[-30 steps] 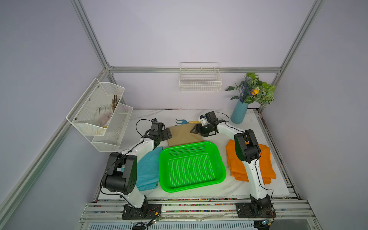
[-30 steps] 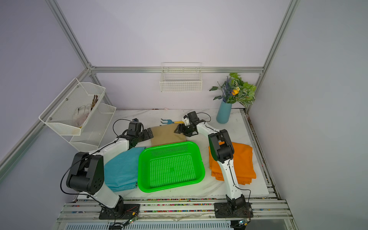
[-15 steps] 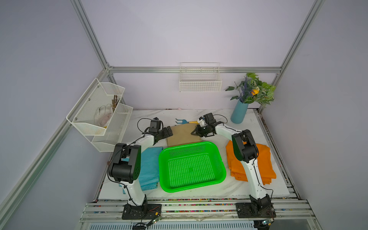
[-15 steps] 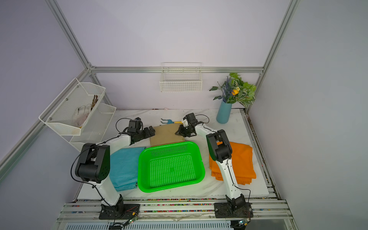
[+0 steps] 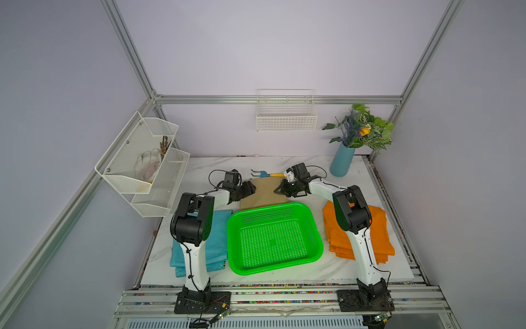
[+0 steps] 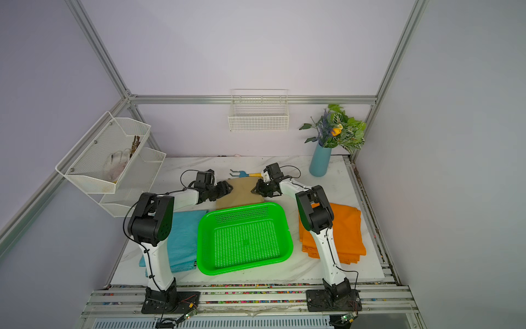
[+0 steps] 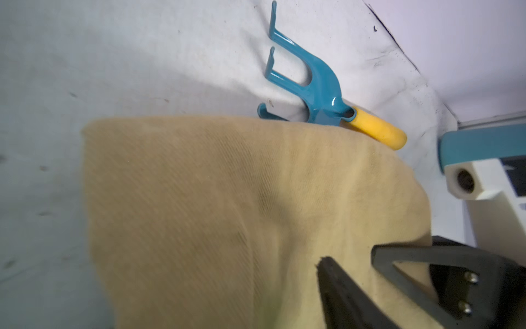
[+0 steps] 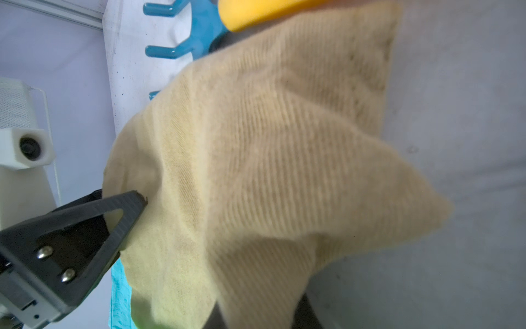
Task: Put the folded long pants in the basket
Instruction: Pick up the long pant at the center of the board.
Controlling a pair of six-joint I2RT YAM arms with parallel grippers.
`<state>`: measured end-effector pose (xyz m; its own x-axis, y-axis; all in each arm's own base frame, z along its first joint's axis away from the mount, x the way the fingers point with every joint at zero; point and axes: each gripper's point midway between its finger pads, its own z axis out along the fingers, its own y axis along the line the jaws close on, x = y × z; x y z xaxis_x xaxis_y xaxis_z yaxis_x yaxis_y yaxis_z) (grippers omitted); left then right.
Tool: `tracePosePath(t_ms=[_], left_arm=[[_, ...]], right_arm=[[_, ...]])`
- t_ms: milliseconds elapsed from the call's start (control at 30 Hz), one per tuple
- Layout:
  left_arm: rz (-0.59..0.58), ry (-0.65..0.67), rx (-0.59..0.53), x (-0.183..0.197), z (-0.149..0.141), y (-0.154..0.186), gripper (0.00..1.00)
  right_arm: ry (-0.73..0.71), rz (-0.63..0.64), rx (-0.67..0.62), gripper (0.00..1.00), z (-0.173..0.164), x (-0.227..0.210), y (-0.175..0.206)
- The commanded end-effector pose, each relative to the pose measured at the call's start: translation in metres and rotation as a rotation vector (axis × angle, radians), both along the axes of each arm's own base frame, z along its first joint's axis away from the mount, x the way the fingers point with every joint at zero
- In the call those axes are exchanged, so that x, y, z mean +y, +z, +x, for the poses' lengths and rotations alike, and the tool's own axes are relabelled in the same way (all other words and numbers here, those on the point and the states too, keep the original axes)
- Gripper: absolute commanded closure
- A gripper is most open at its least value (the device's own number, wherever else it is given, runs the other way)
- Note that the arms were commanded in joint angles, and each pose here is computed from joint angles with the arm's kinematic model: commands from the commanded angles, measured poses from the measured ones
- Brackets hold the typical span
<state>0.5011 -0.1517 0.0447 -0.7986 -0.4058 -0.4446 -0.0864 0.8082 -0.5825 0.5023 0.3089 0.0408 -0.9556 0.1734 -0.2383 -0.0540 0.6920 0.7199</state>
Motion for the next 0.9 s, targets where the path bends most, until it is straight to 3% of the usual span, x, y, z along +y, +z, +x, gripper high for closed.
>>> tracePosePath(t_ms=[0, 33, 200, 367, 500, 700, 867], left_arm=[[-0.092, -0.064, 0.155, -0.029, -0.028, -0.034, 0.9], [-0.095, -0.045, 0.171, -0.028, -0.029, -0.035, 1.0], [-0.097, -0.028, 0.131, -0.03, -0.009, -0.002, 1.0], [-0.107, -0.023, -0.023, -0.034, 0.021, 0.089, 1.0], [-0.086, -0.014, -0.146, -0.028, 0.027, 0.152, 1.0], [-0.094, -0.015, -0.219, -0.023, 0.004, 0.208, 1.0], [-0.118, -0.045, -0.234, -0.028, -0.045, 0.231, 1.0]], right_arm=[[-0.045, -0.018, -0.019, 1.0, 0.007, -0.004, 0.001], [-0.046, -0.018, -0.022, 1.0, 0.008, -0.004, 0.001], [-0.055, 0.007, -0.09, 1.0, 0.022, 0.0, 0.033], [-0.06, 0.063, -0.228, 1.0, 0.04, 0.006, 0.112], [-0.066, 0.097, -0.335, 1.0, 0.045, 0.002, 0.173], [-0.053, 0.11, -0.437, 1.0, 0.026, -0.008, 0.239], [-0.023, 0.065, -0.473, 1.0, -0.01, -0.023, 0.266]])
